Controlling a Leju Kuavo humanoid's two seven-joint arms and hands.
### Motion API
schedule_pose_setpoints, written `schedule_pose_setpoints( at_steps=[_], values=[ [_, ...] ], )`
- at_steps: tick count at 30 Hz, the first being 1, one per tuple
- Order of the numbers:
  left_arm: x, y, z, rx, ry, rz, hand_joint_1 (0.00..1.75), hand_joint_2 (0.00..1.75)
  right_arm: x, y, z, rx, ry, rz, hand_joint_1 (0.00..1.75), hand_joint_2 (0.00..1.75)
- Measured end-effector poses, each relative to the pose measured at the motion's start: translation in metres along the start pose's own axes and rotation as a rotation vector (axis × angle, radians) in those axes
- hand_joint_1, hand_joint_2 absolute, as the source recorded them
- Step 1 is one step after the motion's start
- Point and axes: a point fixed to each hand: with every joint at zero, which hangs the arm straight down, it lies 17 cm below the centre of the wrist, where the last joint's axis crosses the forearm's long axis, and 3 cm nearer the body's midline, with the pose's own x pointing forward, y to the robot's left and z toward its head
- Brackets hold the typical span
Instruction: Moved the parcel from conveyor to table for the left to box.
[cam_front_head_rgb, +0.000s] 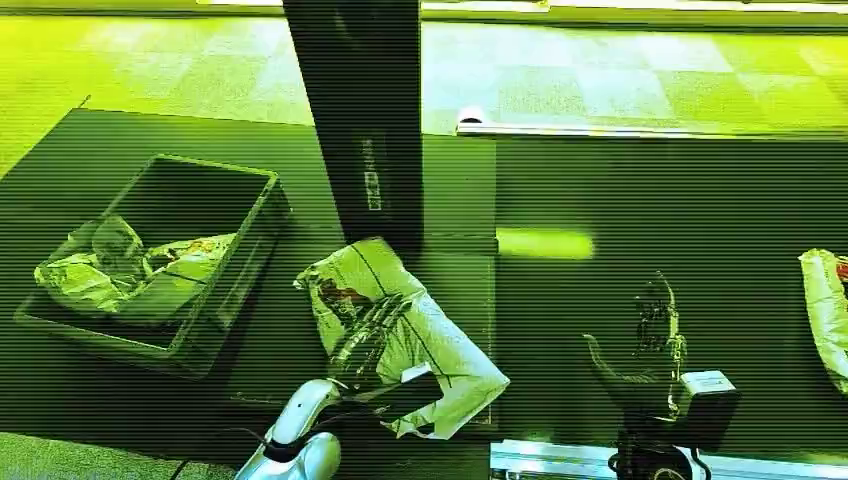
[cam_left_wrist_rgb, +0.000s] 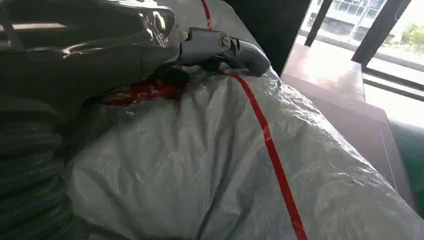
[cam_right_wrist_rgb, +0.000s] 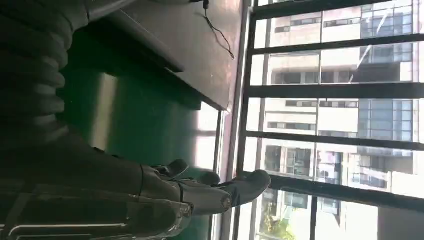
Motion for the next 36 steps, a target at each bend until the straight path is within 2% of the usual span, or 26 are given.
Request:
schedule_pose_setpoints(
  at_steps=[12, 13, 14, 18, 22, 27, 31, 36],
  values=[
    [0.001, -0.009, -0.012, -0.051, 0.007, -0.035, 0.0, 1.75, -0.001, 0.002, 0.0, -0.002, 0.008, -0.002, 0.0, 1.75],
    [0.002, -0.01, -0.013, -0.057, 0.0, -0.035, 0.14, 1.75, -0.001, 0.002, 0.0, -0.002, 0.009, -0.002, 0.0, 1.75],
    [0.003, -0.01, -0.013, -0.057, -0.007, -0.033, 1.75, 1.75, -0.001, 0.002, 0.0, -0.002, 0.009, -0.001, 0.0, 1.75],
    [0.01, -0.008, -0.01, -0.026, -0.056, -0.004, 1.75, 1.75, 0.001, 0.003, 0.001, -0.002, 0.007, 0.001, 0.0, 1.75],
    [0.021, 0.011, -0.003, 0.053, -0.121, 0.145, 1.75, 1.75, 0.003, 0.004, 0.002, -0.005, 0.008, 0.008, 0.0, 1.75],
    [0.05, 0.066, 0.019, 0.279, -0.292, 0.364, 1.75, 1.75, 0.003, 0.007, 0.001, 0.003, 0.007, 0.001, 0.0, 1.75],
    [0.046, 0.115, 0.037, 0.496, -0.328, 0.385, 1.75, 1.75, 0.004, 0.007, 0.001, 0.003, 0.005, 0.0, 0.0, 1.75],
    [0.045, 0.141, 0.05, 0.604, -0.355, 0.376, 1.75, 1.75, 0.004, 0.008, -0.002, 0.007, 0.001, -0.004, 0.0, 1.75]
  ],
)
